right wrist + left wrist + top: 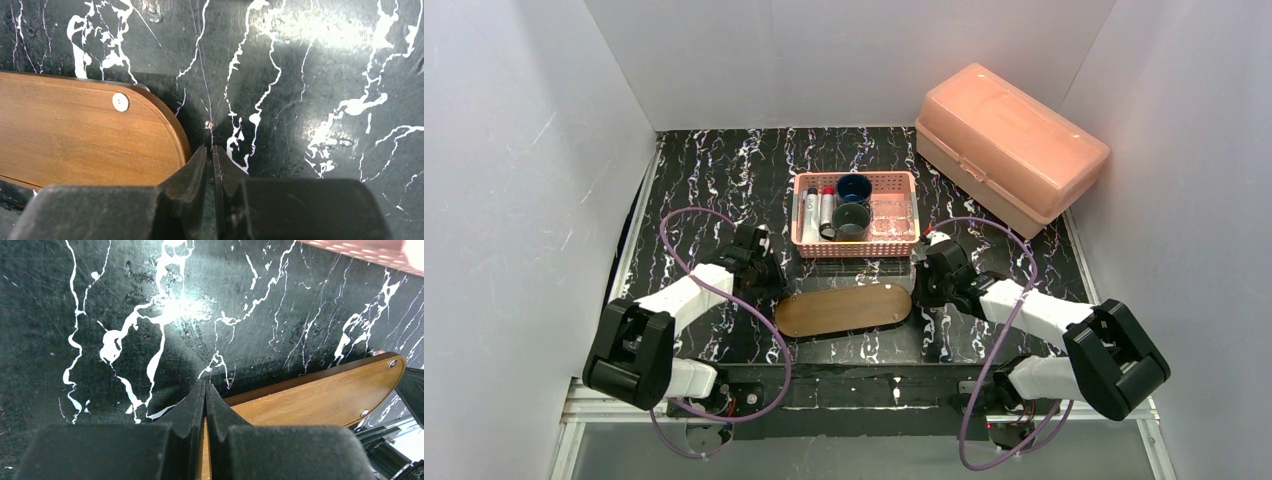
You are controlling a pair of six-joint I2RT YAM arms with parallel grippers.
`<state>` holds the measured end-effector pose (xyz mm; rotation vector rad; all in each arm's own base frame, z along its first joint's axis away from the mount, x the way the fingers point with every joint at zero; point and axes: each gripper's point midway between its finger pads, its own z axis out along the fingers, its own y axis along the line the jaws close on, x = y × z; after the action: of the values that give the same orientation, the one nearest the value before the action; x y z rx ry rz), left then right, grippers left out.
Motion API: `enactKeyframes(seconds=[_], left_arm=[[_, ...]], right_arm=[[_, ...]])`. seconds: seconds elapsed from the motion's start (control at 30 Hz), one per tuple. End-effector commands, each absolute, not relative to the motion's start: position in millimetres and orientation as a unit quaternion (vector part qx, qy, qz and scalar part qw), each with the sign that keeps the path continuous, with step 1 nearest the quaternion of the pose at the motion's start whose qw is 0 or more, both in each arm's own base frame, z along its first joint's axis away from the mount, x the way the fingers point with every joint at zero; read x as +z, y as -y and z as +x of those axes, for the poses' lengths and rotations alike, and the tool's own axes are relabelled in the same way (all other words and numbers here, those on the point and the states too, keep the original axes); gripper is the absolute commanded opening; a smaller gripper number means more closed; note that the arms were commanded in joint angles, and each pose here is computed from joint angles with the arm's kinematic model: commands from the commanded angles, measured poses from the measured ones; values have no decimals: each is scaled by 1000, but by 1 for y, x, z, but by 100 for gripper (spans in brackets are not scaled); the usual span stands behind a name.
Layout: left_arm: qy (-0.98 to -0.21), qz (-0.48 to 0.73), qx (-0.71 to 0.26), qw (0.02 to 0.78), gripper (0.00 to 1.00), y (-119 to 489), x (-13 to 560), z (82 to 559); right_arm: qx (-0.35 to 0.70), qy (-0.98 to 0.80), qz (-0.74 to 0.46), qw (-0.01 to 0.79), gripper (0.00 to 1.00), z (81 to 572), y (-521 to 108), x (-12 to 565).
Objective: Prepare toiletry sets of a toothbrush and toothpaste on the tray
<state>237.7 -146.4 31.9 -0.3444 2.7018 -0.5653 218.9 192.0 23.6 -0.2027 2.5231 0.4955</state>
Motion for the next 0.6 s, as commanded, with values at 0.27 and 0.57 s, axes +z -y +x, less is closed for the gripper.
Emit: enactKeyframes(seconds=[0.27, 0.57], left_arm=[[-956, -114, -201, 183, 0, 146, 39, 227], [-951, -119, -165, 233, 4, 128, 71, 233]], right_arm=[[177, -938, -74, 290, 17, 213, -188, 40], [139, -930, -81, 330, 17, 242, -187, 70]])
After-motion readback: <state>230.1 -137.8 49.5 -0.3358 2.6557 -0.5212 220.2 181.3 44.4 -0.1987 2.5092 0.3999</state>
